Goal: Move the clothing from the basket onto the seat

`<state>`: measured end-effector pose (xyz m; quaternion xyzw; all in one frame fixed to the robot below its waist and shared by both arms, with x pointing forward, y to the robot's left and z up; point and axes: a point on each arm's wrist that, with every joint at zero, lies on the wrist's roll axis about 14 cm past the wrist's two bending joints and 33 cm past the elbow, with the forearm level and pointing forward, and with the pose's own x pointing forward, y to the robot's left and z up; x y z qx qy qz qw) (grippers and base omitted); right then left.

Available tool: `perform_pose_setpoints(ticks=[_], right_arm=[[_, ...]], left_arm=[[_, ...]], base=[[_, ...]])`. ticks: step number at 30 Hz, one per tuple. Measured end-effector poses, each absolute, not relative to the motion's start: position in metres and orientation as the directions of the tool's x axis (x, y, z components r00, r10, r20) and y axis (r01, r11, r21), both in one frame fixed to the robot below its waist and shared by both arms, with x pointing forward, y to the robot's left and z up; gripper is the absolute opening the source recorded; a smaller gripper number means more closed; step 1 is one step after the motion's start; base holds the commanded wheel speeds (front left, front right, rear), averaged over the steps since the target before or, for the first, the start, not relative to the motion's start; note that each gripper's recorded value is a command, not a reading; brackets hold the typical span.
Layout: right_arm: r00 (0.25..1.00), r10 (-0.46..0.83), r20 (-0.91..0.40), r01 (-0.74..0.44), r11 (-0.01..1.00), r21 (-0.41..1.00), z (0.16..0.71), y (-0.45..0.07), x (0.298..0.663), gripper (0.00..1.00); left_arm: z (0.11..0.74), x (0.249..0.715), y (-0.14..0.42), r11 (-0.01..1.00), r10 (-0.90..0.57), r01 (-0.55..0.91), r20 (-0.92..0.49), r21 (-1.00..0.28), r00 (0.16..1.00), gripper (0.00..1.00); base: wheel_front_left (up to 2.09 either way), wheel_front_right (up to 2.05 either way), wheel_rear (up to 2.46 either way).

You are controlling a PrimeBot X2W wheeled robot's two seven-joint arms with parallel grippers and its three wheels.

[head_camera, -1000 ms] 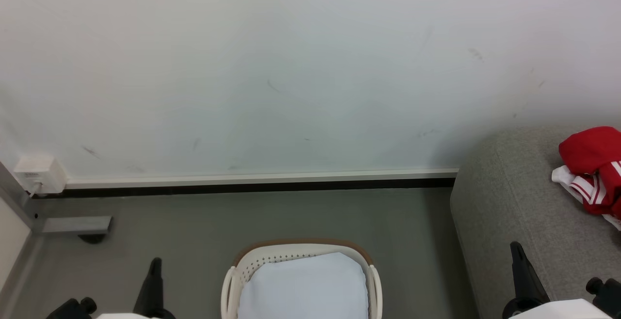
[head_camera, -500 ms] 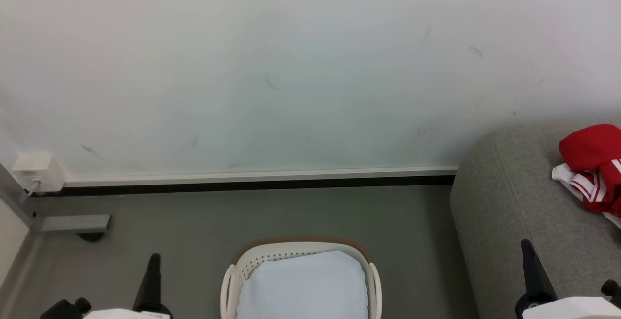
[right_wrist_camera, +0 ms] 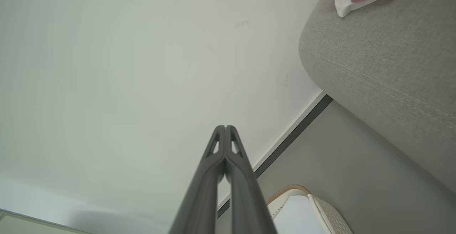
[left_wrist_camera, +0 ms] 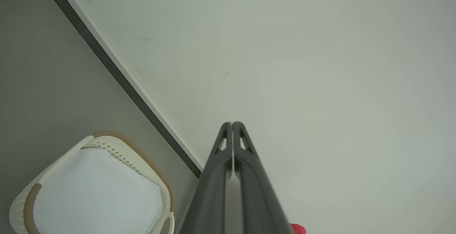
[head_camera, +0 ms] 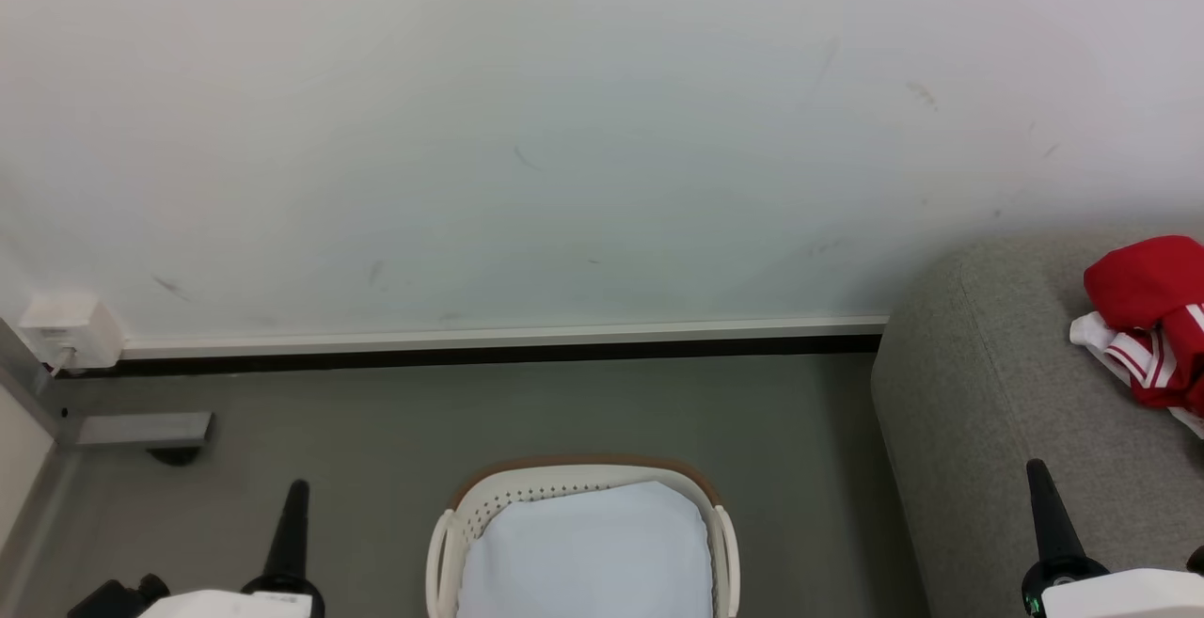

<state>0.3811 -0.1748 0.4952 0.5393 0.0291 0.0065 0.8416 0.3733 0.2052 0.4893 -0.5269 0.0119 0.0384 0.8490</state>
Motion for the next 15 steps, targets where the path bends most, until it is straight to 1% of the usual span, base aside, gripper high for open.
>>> perform_pose_setpoints(ticks=[15], right_arm=[[0.999, 0.029, -0.034, 0.024, 0.292, 0.956, 0.4990, -0.1828, 0.3843, 0.00]], left_arm=[[0.4927, 0.3777, 0.2030, 0.313, 0.035, -0.063, -0.055, -0.948, 0.998, 0.00]], base=[[0.00, 0.00, 0.00]])
